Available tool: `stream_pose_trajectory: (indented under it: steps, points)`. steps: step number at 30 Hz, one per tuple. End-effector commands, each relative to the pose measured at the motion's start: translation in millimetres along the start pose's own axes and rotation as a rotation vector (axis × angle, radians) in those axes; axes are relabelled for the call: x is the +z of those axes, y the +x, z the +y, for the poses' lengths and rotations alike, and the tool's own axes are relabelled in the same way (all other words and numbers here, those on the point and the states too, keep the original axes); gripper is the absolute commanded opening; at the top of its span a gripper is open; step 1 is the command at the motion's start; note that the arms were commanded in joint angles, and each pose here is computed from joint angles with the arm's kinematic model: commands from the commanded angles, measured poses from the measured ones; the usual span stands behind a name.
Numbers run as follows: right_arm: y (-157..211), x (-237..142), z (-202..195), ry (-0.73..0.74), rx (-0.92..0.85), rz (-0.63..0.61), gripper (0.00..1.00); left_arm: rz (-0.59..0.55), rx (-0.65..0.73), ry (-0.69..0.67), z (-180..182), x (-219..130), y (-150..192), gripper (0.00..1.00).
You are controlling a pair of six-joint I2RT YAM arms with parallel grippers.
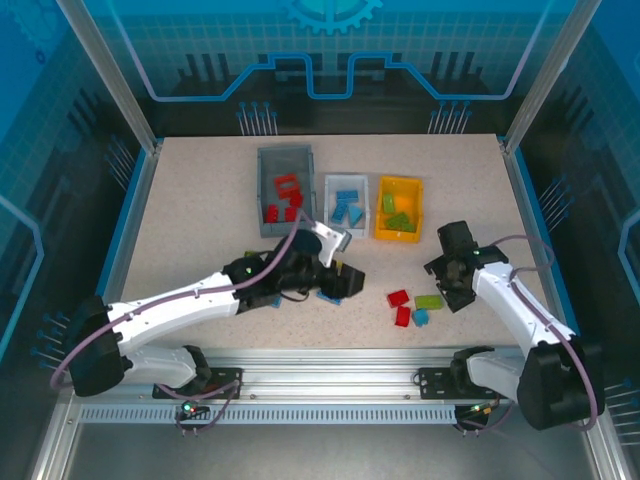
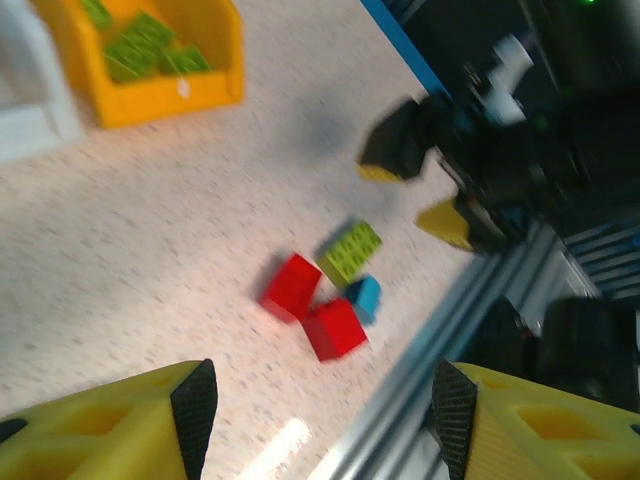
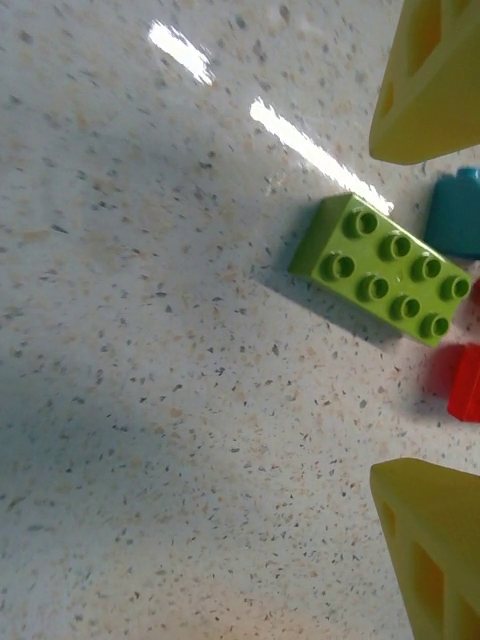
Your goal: Sort the legos into containers by color
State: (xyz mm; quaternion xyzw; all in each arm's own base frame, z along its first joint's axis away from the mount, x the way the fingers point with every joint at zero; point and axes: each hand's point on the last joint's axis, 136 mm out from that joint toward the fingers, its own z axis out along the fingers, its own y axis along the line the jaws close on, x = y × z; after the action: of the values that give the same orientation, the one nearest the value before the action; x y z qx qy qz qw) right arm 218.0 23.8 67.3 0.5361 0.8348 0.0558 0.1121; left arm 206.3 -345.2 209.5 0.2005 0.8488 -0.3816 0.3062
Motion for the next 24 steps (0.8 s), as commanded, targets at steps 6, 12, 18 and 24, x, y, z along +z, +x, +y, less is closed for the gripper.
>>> stream_pose_trajectory:
  steps: [6,12,18,24]
  points:
    - [19,38,-5,-0.019,0.168,0.182,0.75,-0.081,0.029,0.033,-23,-3,-2,0.62]
    - [24,49,-6,-0.049,0.199,0.212,0.59,-0.086,0.045,0.033,-26,-5,-6,0.61]
    - [21,50,-5,-0.057,0.217,0.198,0.32,-0.097,0.043,0.029,-25,-10,-7,0.60]
    - [-4,25,37,-0.189,0.087,0.097,0.22,-0.113,0.052,0.000,-22,-18,-12,0.60]
